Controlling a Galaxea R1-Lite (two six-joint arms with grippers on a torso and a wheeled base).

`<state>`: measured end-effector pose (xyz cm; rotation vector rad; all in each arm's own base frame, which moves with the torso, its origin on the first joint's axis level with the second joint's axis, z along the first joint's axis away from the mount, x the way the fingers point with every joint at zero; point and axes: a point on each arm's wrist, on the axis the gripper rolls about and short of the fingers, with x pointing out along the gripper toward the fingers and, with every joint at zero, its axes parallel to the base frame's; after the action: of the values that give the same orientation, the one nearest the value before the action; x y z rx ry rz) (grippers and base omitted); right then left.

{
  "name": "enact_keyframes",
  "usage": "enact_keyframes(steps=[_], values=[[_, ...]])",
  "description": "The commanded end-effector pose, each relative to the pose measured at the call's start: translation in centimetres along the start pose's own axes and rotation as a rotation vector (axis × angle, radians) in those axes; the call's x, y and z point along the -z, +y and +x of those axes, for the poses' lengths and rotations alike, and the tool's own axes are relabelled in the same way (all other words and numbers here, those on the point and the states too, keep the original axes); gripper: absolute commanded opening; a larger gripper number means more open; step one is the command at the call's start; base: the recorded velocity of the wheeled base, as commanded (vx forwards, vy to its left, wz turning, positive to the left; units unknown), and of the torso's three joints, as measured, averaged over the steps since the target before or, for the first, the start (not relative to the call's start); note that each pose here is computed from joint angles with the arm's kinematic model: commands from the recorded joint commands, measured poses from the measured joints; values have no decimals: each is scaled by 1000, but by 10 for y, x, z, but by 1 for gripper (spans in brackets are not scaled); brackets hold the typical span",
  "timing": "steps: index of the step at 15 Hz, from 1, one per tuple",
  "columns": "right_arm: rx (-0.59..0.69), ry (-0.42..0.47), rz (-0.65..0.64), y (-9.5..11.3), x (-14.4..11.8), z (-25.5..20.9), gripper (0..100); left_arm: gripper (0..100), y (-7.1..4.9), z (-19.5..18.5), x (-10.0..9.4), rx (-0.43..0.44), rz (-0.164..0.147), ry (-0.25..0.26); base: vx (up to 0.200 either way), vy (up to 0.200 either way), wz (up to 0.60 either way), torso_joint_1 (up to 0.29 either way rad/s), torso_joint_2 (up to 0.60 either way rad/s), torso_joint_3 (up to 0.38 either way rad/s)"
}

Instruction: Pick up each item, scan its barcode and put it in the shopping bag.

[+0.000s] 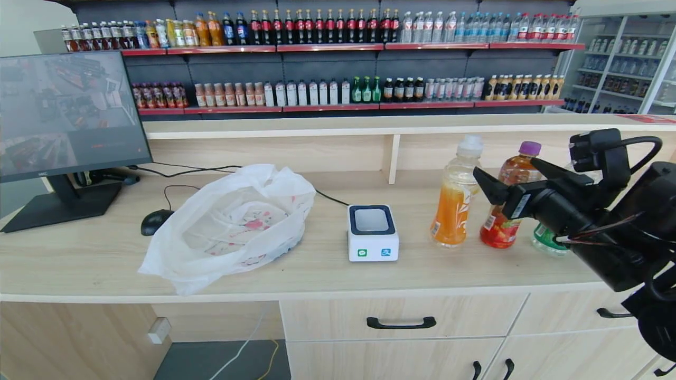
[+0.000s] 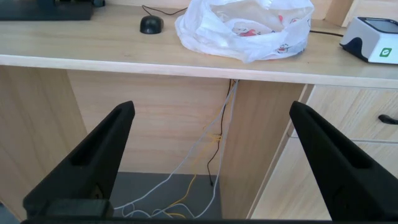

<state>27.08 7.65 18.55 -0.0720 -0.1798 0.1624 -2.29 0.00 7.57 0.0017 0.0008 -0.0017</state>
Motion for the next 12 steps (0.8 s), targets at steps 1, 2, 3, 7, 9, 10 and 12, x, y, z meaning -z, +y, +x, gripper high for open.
enact_keyframes(steps=[1, 2, 3, 7, 9, 10, 12], values=[[-14, 61, -15, 13, 26, 12, 100, 100, 0, 0, 0, 0, 0, -1, 0, 0, 0, 0, 0, 0], [-10, 45, -11, 13, 23, 14, 100, 100, 0, 0, 0, 0, 0, -1, 0, 0, 0, 0, 0, 0], [-11, 34, -7, 13, 20, 15, 100, 100, 0, 0, 0, 0, 0, -1, 0, 0, 0, 0, 0, 0], [-48, 75, -9, 25, 33, 17, 100, 100, 0, 0, 0, 0, 0, -1, 0, 0, 0, 0, 0, 0], [-45, 69, -7, 26, 35, 20, 100, 100, 0, 0, 0, -2, 0, 1, 0, 0, 0, 0, 0, 0], [-46, 72, -8, 26, 38, 21, 100, 100, 0, 0, 0, 0, 0, -1, 0, 0, 0, 0, 0, 0], [-46, 81, -4, 27, 43, 22, 100, 100, 0, 0, 0, 0, 0, -1, 0, 0, 0, 0, 0, 0]])
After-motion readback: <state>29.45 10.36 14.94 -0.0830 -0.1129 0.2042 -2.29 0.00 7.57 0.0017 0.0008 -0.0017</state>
